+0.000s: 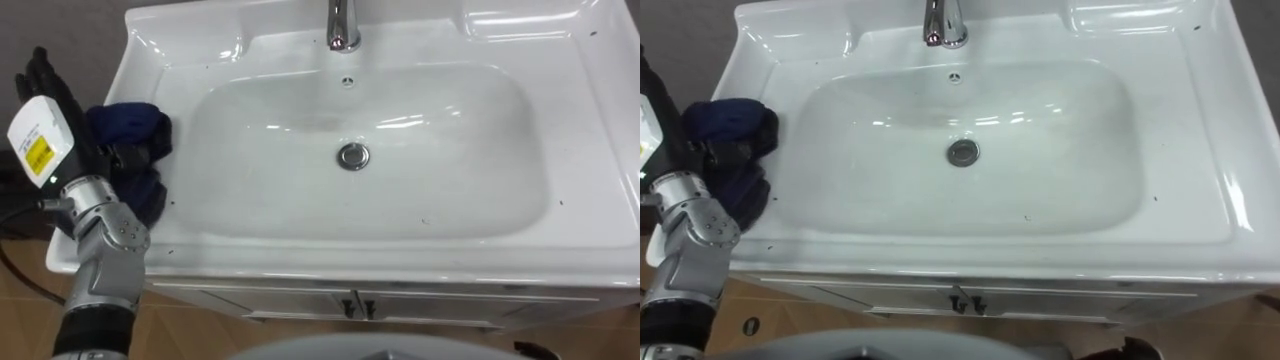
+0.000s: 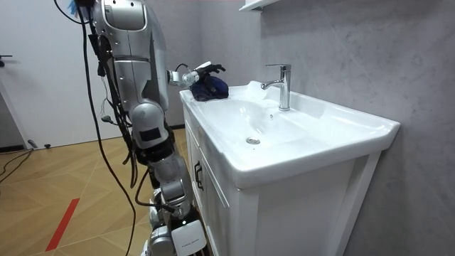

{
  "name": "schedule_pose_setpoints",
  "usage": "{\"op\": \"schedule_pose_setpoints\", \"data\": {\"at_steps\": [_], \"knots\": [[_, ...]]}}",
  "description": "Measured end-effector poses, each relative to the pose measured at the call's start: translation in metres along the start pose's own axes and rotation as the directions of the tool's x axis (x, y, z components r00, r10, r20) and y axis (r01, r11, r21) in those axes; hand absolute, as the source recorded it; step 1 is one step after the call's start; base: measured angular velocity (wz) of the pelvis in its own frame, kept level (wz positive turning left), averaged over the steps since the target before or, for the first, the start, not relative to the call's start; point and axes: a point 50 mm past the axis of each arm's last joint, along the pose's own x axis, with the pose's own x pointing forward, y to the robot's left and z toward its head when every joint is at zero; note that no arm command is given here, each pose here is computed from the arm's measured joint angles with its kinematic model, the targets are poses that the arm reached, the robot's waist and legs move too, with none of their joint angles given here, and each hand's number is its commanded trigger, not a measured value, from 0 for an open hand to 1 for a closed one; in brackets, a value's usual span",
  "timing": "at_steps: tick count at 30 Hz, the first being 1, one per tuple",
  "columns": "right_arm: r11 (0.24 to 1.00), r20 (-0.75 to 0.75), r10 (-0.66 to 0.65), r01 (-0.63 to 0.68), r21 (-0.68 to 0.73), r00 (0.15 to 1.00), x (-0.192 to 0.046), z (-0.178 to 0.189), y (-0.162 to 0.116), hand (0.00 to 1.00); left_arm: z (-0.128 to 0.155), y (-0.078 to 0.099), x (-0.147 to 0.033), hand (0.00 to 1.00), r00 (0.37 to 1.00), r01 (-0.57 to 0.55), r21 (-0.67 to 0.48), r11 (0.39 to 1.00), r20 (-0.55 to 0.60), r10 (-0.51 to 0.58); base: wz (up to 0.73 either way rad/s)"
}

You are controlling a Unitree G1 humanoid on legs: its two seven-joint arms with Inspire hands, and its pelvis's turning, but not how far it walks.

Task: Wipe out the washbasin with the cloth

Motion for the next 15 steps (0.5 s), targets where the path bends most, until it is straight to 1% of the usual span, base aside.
{"op": "schedule_pose_setpoints", "data": {"at_steps": [8,13,15], "knots": [[1.0,0.008,0.011,-0.011,-0.025,1.0,0.0,0.0023,0.0002,0.0,0.0073,0.0043,0.0021,0.0,0.999,-0.024,0.019,1.0,0.045,0.023,0.0],[0.998,0.013,0.037,-0.036,-0.043,0.999,0.0005,0.0055,-0.0022,0.0,0.0094,0.0055,0.0028,0.0,0.998,-0.029,0.003,1.0,0.049,0.029,0.0],[0.998,0.012,0.04,-0.04,-0.043,0.999,0.0005,0.0053,-0.0033,0.0,0.0087,0.0054,0.0029,0.0,0.999,-0.026,-0.028,0.999,0.032,0.027,0.0]]}}
